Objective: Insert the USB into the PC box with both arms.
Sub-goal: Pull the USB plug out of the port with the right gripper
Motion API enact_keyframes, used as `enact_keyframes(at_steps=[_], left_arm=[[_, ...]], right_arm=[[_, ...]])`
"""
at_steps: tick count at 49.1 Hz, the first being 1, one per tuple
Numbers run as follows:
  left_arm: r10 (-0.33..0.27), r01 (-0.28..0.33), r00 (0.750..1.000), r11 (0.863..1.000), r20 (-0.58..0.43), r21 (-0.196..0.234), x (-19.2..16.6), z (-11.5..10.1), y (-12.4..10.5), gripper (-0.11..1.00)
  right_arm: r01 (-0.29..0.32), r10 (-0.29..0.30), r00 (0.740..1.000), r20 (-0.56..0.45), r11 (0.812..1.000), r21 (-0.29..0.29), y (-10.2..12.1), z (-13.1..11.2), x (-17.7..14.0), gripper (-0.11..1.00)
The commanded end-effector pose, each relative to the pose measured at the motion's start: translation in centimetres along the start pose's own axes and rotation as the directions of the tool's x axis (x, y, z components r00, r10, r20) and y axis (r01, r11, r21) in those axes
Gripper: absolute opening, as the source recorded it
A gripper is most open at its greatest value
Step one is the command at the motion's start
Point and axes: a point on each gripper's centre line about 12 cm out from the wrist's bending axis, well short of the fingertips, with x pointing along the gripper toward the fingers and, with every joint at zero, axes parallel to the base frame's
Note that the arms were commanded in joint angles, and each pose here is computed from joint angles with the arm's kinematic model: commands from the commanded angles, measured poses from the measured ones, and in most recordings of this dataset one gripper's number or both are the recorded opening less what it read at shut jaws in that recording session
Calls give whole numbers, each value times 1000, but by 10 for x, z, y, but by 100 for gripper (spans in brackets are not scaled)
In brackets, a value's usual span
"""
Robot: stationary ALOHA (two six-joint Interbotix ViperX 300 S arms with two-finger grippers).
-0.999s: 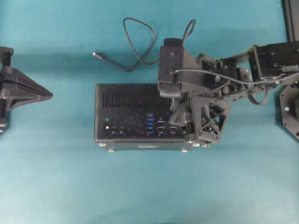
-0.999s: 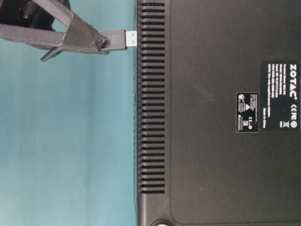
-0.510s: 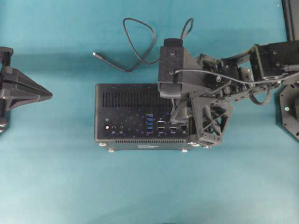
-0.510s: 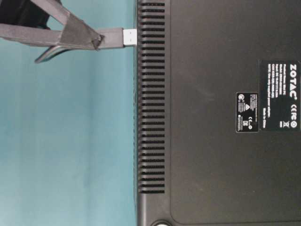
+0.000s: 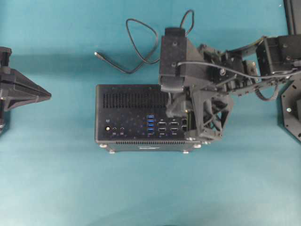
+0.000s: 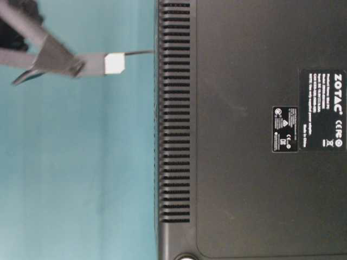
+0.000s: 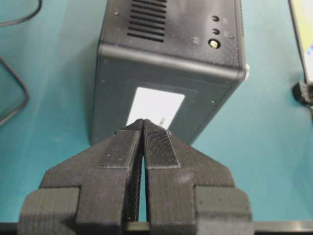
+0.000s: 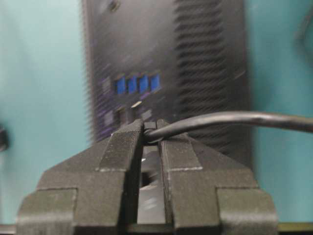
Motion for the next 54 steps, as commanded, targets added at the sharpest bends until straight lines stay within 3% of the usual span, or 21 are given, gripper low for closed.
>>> enact_keyframes(at_steps=[1, 18, 54], left_arm=[[-3, 3, 1000, 1000, 17, 0, -1, 5, -1, 0], [-7, 7, 999, 1000, 36, 0, -5, 7, -1, 0], [-5, 5, 1000, 1000, 22, 4, -5, -1, 0, 0]], right_arm=[[15, -14, 999, 44, 1000, -27, 5, 10, -9, 10], [106, -102, 994, 41, 989, -103, 2, 20, 8, 9], [96, -90, 994, 61, 990, -99, 6, 23, 24, 9]])
